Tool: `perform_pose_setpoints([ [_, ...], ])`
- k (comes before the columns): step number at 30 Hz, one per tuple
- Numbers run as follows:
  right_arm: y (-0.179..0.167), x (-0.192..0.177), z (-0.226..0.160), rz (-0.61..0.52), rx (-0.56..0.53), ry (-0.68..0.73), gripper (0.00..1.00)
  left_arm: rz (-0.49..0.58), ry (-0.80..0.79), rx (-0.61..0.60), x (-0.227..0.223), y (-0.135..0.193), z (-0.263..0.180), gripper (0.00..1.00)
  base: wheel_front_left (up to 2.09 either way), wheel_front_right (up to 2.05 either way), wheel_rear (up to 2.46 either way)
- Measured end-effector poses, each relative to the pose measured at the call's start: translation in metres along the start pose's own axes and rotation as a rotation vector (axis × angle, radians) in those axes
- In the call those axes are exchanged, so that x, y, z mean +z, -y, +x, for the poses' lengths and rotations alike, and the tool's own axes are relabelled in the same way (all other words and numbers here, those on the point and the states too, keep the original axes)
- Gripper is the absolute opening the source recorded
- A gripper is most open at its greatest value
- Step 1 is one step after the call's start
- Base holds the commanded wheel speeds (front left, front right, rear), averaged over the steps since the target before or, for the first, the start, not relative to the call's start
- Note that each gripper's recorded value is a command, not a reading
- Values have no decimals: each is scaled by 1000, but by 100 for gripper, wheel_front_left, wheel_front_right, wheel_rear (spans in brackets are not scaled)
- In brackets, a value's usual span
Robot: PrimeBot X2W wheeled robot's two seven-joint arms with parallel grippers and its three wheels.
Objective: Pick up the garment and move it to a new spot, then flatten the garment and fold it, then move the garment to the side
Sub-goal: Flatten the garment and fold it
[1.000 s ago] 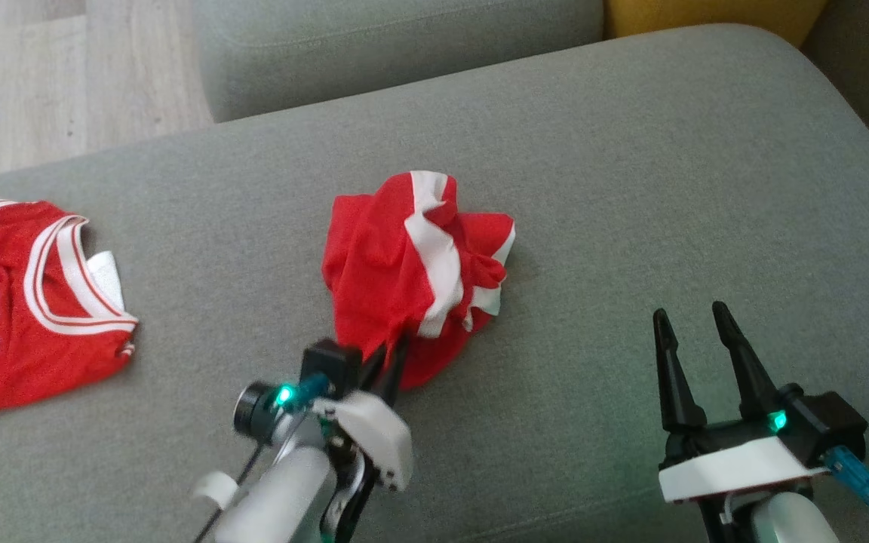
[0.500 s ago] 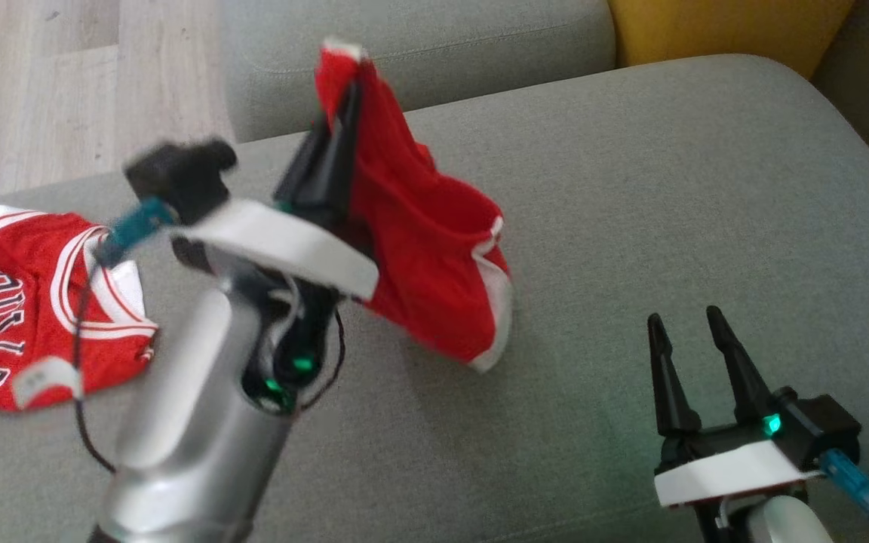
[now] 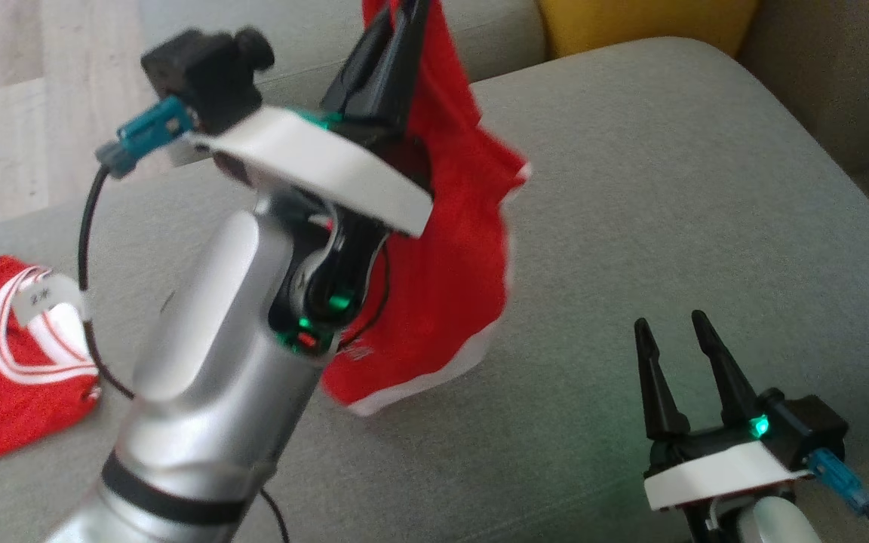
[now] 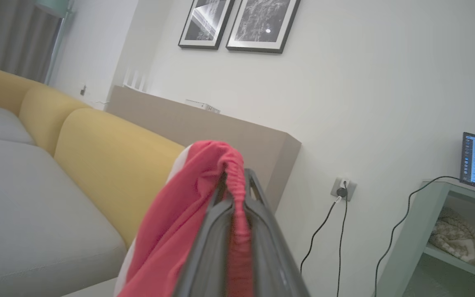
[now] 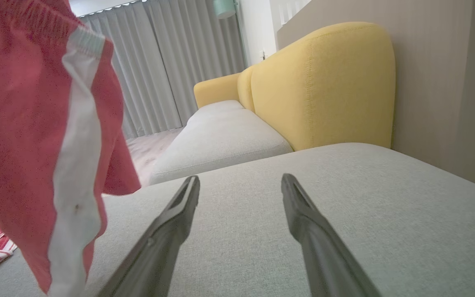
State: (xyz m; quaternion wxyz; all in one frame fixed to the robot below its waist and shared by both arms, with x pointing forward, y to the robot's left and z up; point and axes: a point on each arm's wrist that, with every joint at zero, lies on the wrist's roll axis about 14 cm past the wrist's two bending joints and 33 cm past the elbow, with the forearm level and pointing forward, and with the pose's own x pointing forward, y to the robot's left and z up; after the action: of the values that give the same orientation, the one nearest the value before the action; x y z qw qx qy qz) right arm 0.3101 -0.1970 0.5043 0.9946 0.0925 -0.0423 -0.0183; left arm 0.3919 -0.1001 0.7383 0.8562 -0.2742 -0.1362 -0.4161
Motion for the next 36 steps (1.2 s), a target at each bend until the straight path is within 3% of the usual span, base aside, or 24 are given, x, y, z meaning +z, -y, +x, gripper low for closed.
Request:
perform_pose_setpoints([
  [5,11,4,-6,1,-39,13,100,-88,58,-83,3,24,22,0,0,0,0],
  [8,16,8,-7,0,-58,22,100,-146,44,-72,-14,24,28,0,0,0,0],
  [12,22,7,-10,5,-80,20,100,-250,-43,82,-57,-18,22,0,0,0,0],
  [15,24,6,-9,4,-85,13,100,-267,-130,292,-99,-79,-7,0,0,0,0],
  [18,24,4,-7,2,-84,6,100,-154,-234,478,-131,-141,-54,0,0,0,0],
  [22,20,2,-1,3,-68,1,100,7,-317,691,-138,-206,-119,0,0,0,0],
  [29,-2,-3,12,12,6,-11,100,84,-405,937,-146,-244,-207,2,0,0,0],
  [30,-5,-3,13,13,18,-13,100,78,-410,961,-148,-245,-217,30,0,0,0],
  [31,-8,-4,15,14,29,-13,100,76,-417,974,-149,-245,-225,48,0,0,0],
  [32,-11,-4,17,14,38,-14,100,77,-423,982,-150,-244,-231,87,0,0,0],
  [33,-14,-4,18,15,47,-15,100,82,-424,992,-150,-244,-236,100,0,0,0],
  [36,-21,-5,22,9,73,-15,100,123,-397,1006,-138,-246,-239,100,0,0,0],
])
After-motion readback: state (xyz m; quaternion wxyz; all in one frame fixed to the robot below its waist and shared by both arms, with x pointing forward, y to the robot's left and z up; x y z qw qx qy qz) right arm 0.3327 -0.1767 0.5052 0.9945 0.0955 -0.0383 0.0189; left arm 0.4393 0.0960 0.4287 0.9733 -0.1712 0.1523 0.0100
